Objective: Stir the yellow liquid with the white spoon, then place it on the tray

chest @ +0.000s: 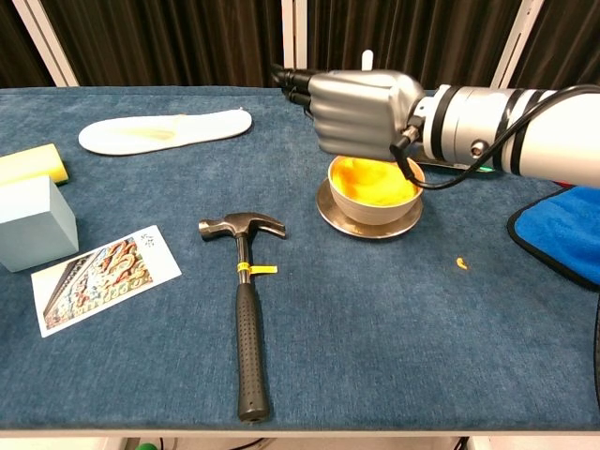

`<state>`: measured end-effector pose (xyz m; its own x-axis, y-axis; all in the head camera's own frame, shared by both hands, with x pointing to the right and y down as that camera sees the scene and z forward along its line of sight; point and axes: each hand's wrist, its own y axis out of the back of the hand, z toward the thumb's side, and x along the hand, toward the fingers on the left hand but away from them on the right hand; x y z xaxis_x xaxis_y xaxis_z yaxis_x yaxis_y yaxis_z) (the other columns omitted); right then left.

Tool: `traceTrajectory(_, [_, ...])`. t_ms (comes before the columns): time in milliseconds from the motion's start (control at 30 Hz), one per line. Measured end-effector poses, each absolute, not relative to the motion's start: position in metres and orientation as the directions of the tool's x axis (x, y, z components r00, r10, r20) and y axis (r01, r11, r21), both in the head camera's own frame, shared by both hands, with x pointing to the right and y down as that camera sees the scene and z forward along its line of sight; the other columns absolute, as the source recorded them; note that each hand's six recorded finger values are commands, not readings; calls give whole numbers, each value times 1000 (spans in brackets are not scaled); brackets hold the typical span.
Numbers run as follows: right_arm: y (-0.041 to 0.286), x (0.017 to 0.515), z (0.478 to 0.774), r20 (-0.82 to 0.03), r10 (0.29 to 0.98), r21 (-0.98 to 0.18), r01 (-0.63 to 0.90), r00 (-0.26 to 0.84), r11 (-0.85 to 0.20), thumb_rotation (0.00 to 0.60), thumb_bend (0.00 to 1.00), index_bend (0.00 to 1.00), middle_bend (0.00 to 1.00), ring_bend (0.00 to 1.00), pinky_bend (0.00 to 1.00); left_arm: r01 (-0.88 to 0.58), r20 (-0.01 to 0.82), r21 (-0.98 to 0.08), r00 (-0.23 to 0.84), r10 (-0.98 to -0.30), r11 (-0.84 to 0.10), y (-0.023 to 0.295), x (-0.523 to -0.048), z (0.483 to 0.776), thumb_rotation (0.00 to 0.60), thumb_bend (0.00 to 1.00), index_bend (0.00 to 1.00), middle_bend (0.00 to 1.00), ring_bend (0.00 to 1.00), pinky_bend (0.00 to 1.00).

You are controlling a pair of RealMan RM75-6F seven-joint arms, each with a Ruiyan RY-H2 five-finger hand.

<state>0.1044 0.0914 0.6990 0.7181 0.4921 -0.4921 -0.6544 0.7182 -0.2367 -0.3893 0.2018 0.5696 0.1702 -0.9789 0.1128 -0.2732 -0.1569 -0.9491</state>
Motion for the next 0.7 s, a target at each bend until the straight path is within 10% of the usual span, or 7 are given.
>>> traceTrajectory(700, [88, 103, 693, -461, 617, -74, -720, 638, 690, 600, 477, 781, 333, 39, 0, -269, 105, -952, 165, -981, -147, 199, -391, 567, 572, 284, 129, 108, 85, 87])
